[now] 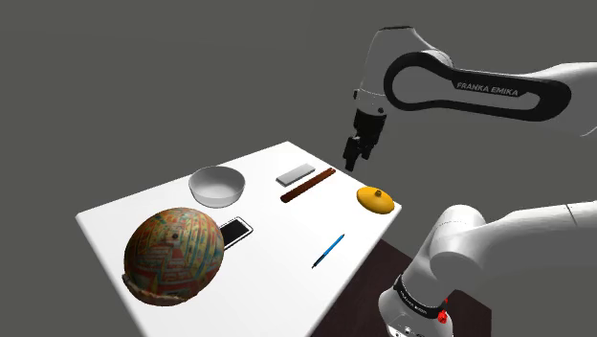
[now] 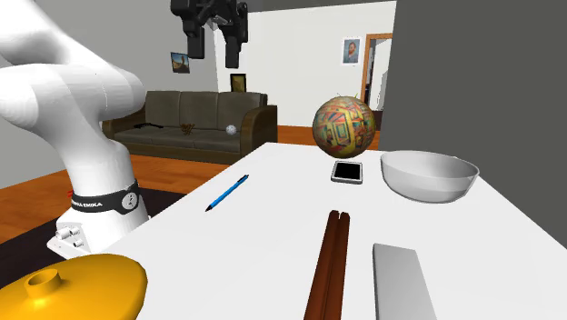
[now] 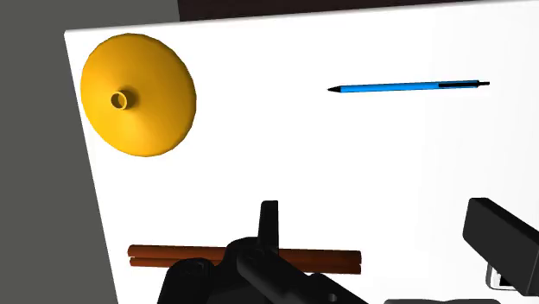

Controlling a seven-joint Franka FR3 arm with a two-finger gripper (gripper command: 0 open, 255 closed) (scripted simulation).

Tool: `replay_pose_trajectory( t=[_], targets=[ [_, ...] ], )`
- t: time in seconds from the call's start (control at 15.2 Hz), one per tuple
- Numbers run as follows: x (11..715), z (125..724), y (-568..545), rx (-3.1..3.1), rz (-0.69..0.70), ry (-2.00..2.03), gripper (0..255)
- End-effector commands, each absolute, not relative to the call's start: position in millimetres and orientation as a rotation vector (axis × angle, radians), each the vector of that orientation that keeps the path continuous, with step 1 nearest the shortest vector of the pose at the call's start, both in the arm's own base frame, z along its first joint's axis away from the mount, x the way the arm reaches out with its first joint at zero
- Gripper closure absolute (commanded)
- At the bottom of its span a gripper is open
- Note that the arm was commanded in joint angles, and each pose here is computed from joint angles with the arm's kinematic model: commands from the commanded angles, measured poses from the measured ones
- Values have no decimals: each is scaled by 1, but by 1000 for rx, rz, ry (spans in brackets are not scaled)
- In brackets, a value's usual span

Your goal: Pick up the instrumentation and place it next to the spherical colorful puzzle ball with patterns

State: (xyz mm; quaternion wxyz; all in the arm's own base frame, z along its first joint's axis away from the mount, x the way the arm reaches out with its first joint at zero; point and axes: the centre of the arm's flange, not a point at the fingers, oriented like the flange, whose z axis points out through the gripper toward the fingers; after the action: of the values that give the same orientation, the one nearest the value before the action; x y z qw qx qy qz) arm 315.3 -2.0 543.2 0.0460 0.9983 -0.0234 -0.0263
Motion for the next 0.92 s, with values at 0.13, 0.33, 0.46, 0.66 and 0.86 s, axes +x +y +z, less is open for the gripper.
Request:
replay_pose_trajectory(
  t=[0.13, 0.33, 0.46, 0.66, 0.86],
  targets=[
    [337, 528, 0, 3045, -76, -211, 0],
    [370, 506, 0, 3030, -70, -419, 0],
    [392, 492, -2, 3012, -66, -558, 0],
    [424, 470, -10, 2973, -59, -764, 0],
    [455, 449, -22, 2921, -52, -967, 0]
  ],
)
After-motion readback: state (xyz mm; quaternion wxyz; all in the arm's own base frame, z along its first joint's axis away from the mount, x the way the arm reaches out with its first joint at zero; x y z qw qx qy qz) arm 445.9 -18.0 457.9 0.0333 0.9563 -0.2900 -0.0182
